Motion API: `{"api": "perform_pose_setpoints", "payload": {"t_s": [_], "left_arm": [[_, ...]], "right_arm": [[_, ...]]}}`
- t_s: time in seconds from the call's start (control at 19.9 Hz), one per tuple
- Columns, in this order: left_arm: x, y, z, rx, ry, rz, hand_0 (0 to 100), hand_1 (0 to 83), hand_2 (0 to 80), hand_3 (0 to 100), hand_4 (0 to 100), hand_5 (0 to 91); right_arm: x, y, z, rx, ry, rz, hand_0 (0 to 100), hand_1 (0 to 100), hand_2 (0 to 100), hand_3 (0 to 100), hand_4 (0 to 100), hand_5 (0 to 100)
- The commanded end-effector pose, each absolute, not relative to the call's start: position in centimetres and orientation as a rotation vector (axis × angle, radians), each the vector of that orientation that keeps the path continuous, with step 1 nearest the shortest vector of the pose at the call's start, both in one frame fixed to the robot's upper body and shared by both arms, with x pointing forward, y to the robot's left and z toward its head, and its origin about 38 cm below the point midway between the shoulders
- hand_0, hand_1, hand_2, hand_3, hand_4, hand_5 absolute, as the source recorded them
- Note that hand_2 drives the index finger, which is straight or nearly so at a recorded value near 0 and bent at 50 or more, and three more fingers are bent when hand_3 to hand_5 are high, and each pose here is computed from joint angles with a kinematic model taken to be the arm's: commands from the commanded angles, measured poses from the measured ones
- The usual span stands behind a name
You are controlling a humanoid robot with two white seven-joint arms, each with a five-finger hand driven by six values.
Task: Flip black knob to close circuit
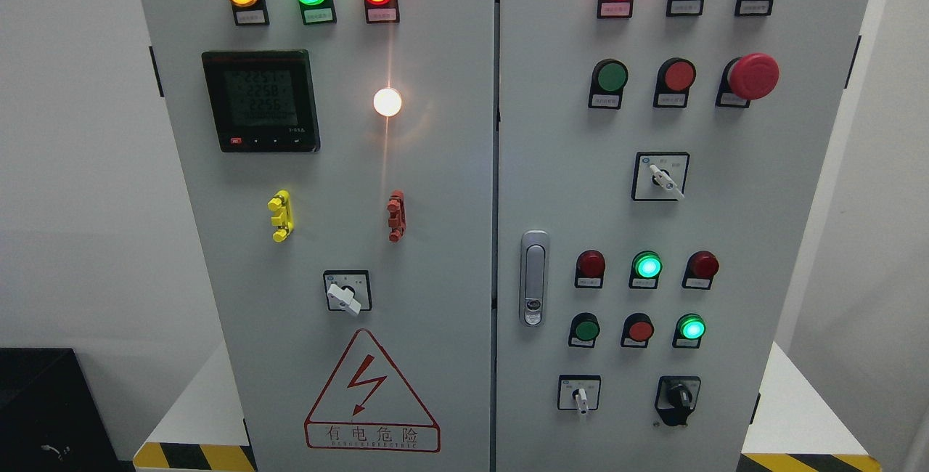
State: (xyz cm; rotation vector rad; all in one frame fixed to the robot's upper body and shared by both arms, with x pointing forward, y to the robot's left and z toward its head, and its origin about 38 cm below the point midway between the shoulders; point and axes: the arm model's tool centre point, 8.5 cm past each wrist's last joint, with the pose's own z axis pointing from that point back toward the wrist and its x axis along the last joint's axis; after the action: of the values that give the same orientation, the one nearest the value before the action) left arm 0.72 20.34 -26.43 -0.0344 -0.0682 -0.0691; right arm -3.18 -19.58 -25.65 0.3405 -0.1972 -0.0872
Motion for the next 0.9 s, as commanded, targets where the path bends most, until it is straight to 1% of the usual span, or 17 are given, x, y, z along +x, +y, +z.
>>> {"api": "perform_pose_setpoints", "payload": {"t_s": [0.0,0.5,0.75,0.8,0.85], "left_arm": [[0.1,20.2,-26.5,-0.038,-0.071,-0.067,12,55.6,0.0,0,0,0.0],[0.1,20.3,-26.5,-0.036,-0.07,-0.067,12,55.6,0.0,0,0,0.0],[0.1,20.3,-26.5,-0.036,-0.07,-0.067,12,55.6,0.0,0,0,0.0],[0.1,20.2,-26.5,-0.038,-0.071,-0.067,12,55.6,0.0,0,0,0.0],[0.1,20.2,-26.5,-0.038,-0.071,-0.067,12,55.6,0.0,0,0,0.0]], "right_arm": [[-3.5,-19.4,-25.7,0.343,-0.186,-0.06,0,13,0,0,0,0],[-3.0,-20.1,-25.7,0.336,-0.195,-0.032,0,13,0,0,0,0],[-0.3,-19.9,-25.4,0.335,-0.303,0.003,0,13,0,0,0,0],[0.5,-20.0,-25.3,0.331,-0.324,0.023,0,13,3,1,0,0],[0.5,-20.1,-25.2,0.326,-0.331,0.042,0,12,5,5,0,0]]}}
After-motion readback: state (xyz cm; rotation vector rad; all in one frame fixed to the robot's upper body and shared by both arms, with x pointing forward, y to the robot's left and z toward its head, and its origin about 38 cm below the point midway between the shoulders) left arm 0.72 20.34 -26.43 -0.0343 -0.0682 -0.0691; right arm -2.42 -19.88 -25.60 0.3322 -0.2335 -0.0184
